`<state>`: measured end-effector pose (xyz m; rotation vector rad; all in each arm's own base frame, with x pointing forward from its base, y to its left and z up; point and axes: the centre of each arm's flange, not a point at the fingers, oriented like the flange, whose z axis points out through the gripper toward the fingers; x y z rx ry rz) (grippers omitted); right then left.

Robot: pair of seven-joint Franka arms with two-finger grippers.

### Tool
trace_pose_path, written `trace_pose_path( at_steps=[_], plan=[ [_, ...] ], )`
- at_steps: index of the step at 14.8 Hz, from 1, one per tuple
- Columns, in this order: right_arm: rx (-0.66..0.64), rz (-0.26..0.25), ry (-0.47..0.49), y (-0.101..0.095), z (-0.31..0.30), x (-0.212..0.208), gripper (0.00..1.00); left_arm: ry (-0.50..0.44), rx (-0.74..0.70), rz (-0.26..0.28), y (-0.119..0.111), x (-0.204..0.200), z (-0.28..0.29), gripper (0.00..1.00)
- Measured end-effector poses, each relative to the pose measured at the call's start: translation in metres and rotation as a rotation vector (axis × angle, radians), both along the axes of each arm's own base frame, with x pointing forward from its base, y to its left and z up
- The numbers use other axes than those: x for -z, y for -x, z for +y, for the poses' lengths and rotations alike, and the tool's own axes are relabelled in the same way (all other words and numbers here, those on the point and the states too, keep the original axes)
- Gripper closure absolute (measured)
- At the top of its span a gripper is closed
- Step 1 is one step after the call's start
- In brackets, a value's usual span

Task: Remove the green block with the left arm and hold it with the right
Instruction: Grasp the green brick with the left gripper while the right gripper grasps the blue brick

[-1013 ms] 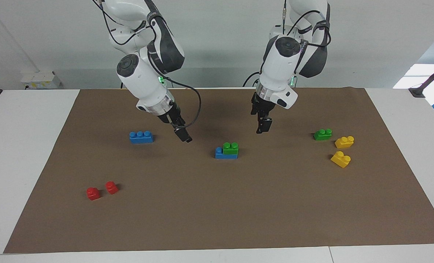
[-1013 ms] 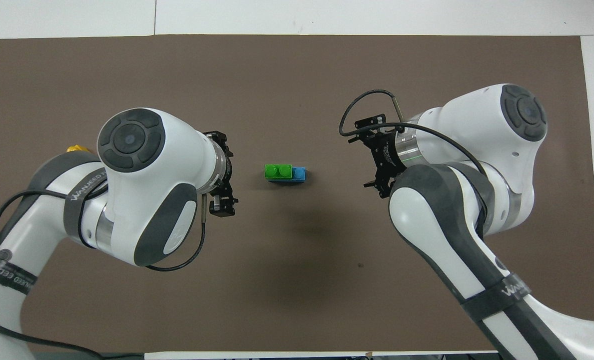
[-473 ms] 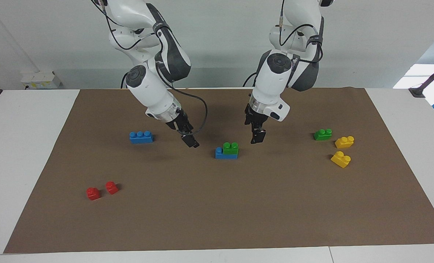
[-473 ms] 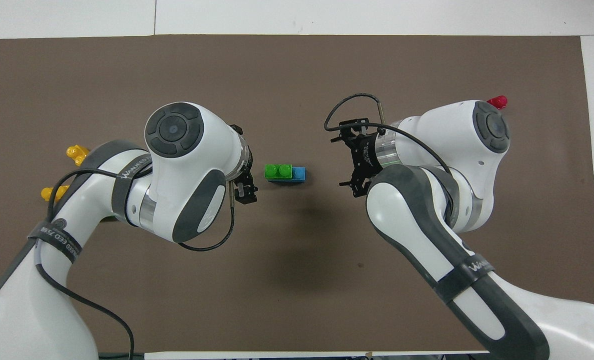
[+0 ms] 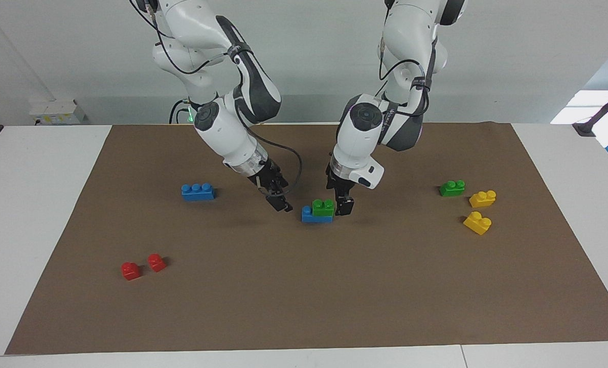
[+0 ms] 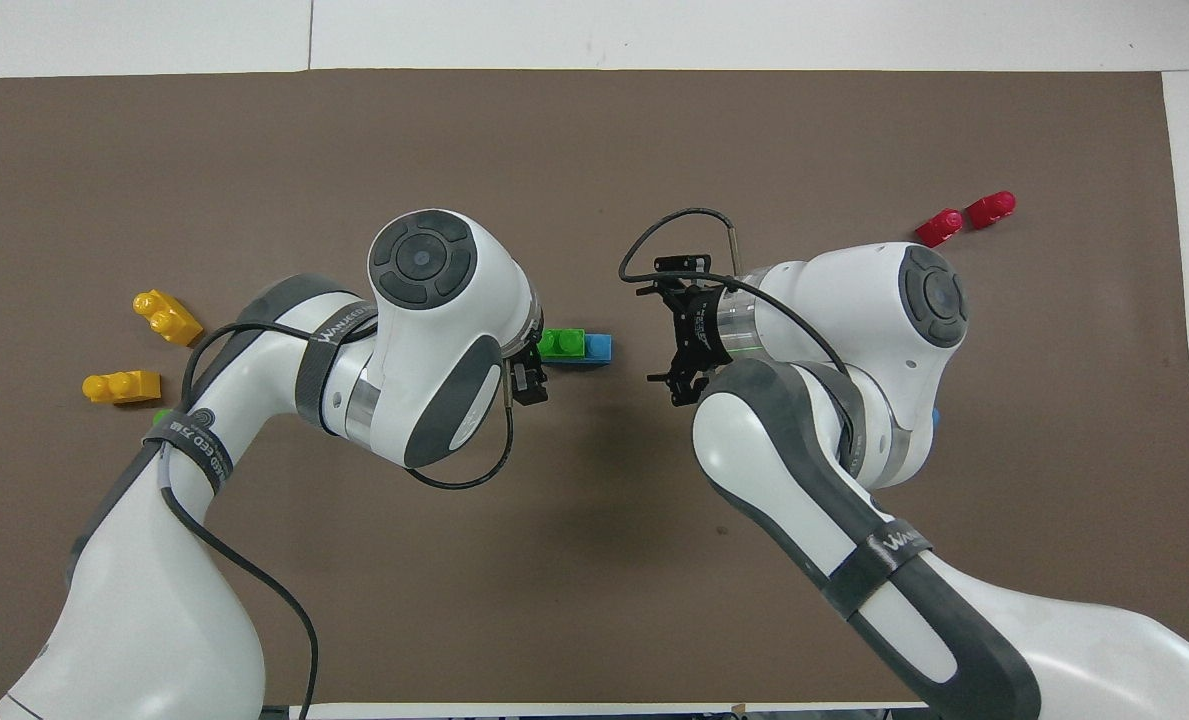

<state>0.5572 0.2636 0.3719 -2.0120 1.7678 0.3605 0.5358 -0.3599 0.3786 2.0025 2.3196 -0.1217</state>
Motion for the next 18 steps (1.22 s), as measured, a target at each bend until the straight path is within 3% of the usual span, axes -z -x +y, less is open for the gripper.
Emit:
trace_pose_path(
  at_steps=[8,18],
  plan=[
    [0.000,0.057,-0.002,0.010,0.031,0.057,0.00,-0.005,-0.023,-0.016,0.004,0.012,-0.010,0.00],
    [-0.027,0.091,-0.001,0.013,0.041,0.066,0.00,-0.032,-0.026,-0.016,0.013,0.026,-0.019,0.00]
  ],
)
